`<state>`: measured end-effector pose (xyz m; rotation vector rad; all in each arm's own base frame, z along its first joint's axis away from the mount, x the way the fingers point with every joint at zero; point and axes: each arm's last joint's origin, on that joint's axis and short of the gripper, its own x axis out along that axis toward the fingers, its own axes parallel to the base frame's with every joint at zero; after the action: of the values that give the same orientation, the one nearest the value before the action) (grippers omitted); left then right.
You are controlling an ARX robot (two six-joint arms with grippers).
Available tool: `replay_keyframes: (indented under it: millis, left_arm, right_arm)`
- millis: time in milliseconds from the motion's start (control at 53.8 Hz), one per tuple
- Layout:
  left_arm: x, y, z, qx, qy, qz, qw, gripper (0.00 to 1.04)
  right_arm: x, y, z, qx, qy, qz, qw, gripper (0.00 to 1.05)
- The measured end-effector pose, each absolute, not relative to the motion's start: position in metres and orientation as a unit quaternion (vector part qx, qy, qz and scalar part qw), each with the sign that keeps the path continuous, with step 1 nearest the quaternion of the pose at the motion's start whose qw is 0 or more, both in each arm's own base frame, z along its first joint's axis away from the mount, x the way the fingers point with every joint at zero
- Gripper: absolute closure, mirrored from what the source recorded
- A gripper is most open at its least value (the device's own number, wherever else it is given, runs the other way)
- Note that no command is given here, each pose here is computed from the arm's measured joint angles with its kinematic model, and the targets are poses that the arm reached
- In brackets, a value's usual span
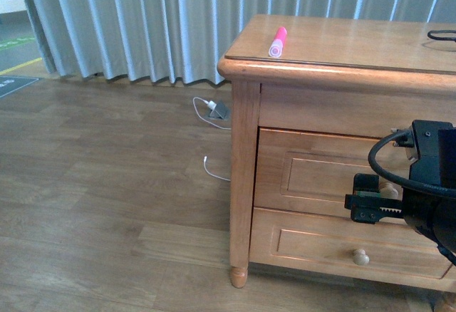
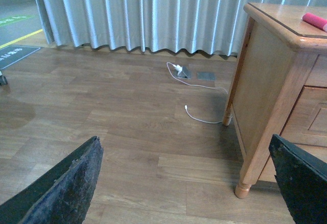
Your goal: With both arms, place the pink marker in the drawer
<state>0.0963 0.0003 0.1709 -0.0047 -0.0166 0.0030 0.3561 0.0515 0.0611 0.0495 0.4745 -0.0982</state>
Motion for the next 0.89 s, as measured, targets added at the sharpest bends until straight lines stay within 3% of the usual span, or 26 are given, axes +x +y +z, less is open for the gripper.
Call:
replay_keyframes:
  millis: [37,465,670,893]
  left_arm:
    - [0.096,0.000,0.171,-0.002,-0.008,0.002,1.000,0.06]
    - [0.096,0.000,0.171,-0.002,-0.008,0.002,1.000,0.06]
    - [0.096,0.000,0.171,-0.002,-0.008,0.002,1.000,0.06]
    - [0.096,0.000,0.171,-0.002,-0.008,0.002,1.000,0.06]
  right_arm:
    - [0.356,0.052,0.061,0.024,0.233,-0.048,0.971,0.15]
    - [0.354,0.053,0.062,0.016,0.236,-0.041,0.971,0.79]
    - [0.350,0.053,0.065,0.015,0.251,-0.032,0.967,0.81]
    - [0.314,0.054,0.067,0.018,0.274,-0.009,0.961,0.81]
